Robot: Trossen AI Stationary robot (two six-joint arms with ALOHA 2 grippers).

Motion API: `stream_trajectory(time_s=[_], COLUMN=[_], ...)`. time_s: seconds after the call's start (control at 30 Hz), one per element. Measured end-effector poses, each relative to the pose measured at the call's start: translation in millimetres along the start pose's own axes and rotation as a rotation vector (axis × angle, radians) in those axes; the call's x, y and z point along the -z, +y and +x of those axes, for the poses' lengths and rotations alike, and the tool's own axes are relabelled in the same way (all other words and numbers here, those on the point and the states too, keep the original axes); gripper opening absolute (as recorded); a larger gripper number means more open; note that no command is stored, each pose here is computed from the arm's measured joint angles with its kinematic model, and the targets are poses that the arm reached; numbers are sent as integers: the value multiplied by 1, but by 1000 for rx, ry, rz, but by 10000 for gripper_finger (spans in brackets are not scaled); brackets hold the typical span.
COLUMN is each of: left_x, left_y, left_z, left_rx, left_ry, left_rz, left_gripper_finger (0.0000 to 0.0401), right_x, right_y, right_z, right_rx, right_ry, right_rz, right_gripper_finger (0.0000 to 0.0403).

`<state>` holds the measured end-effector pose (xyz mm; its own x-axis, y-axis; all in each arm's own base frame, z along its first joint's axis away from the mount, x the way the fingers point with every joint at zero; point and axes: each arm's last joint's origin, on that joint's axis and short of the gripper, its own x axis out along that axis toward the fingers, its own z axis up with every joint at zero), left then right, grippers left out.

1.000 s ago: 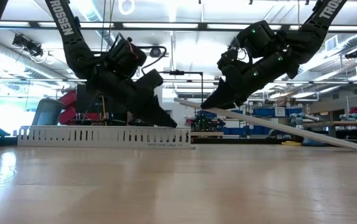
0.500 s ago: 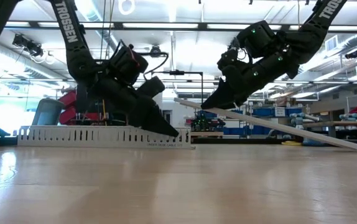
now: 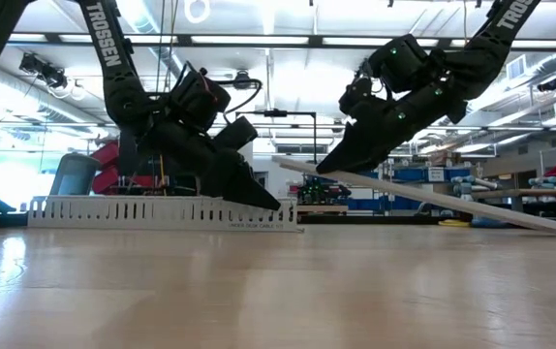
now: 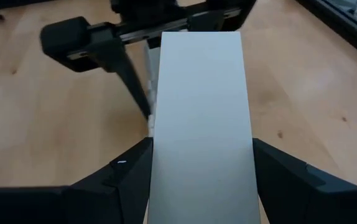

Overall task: Ziptie cables
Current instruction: Close the white cable duct with the white cable duct cover

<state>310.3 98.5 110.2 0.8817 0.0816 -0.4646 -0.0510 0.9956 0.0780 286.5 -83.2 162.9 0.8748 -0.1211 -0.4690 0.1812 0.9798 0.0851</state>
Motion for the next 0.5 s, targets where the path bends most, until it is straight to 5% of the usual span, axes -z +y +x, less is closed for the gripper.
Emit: stream_trajectory(time_s=[0.5], left_x=[0], left_y=[-2], left_z=[0], left_rx=[52], left_ry=[-12], left_rz=[0], left_gripper_finger=[230], right_x=[11], right_y=[8], right_z=[1], right_rx=[-114], right_ry=[105], right_rz=[-19], right_gripper_finger=[235])
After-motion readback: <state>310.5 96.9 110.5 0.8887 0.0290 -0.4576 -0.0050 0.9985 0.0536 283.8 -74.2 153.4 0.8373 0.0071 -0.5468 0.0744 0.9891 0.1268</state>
